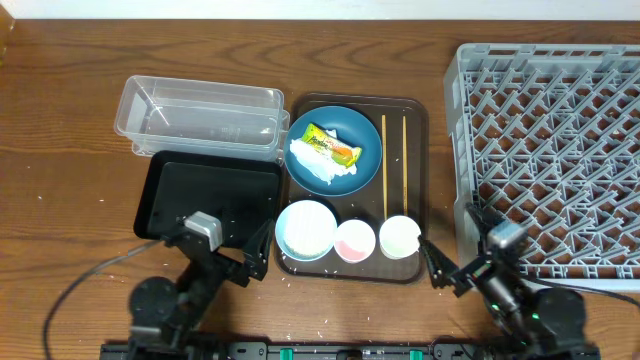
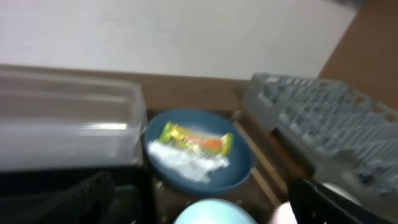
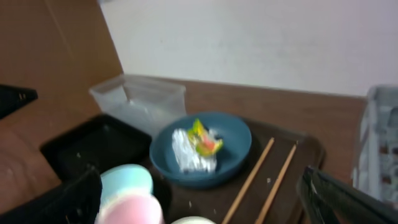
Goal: Sort waste into correct bins and load items into the dishwasher rack
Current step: 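Reach the left gripper to the pink cup and grasp it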
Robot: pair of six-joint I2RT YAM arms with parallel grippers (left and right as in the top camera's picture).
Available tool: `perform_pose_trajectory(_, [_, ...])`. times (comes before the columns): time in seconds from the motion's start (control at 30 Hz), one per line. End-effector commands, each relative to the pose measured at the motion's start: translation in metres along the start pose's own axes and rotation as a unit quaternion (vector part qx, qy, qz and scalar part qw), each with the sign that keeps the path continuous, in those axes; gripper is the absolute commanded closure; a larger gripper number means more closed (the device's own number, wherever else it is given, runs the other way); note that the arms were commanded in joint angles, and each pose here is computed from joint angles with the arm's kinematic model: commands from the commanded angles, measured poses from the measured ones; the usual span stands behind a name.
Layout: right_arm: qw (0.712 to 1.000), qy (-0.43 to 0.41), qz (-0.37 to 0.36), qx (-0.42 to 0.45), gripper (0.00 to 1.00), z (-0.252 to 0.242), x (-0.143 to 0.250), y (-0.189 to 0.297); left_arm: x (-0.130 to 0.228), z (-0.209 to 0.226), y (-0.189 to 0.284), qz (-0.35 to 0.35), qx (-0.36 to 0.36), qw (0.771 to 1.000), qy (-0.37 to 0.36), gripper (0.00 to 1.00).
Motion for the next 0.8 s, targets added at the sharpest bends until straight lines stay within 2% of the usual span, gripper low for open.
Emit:
perform_pose_trajectory(0.0, [0.999,-0.01,0.014,0.034,0.01,-0.003,-0.04,0.009,-0.033,-0.024,0.003,0.041,0.018,0.999,0.022,0.08])
perform_pose_trajectory(0.17, [0.99,-0.026,0.13,0.04,0.01,-0.006,-0.059,0.005,-0.062,-0.034,-0.008,0.147,-0.011,0.986,0.074,0.08])
perform_pose_trajectory(0.27, [0.981,-0.041,0.185,0.037,0.01,-0.009,-0.068,-0.003,-0.075,-0.044,-0.017,0.185,0.006,0.978,0.094,0.08])
perform_pose_trajectory(0.37, [0.979,-0.054,0.198,0.009,0.01,-0.007,-0.08,-0.014,-0.082,-0.057,-0.026,0.211,0.055,0.967,0.13,0.08])
perform_pose_trajectory(0.5, [0.97,-0.084,0.226,-0.04,0.01,0.002,-0.074,-0.022,-0.084,-0.071,-0.037,0.231,0.121,0.952,0.161,0.08])
perform_pose_trajectory(0.77, [0.967,-0.09,0.237,-0.037,0.01,0.0,-0.069,-0.023,-0.057,-0.081,-0.058,0.296,0.13,0.932,0.167,0.08])
Point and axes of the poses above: each gripper's point midway between its finger pads, its own y axis back along the fingers, its own z axis along the line the jaws close on, x = y × z, the point moved 4 cm from there along y, back along the fingers, and after that the axes turned 8 degrees about y, right-handed, at the moved point
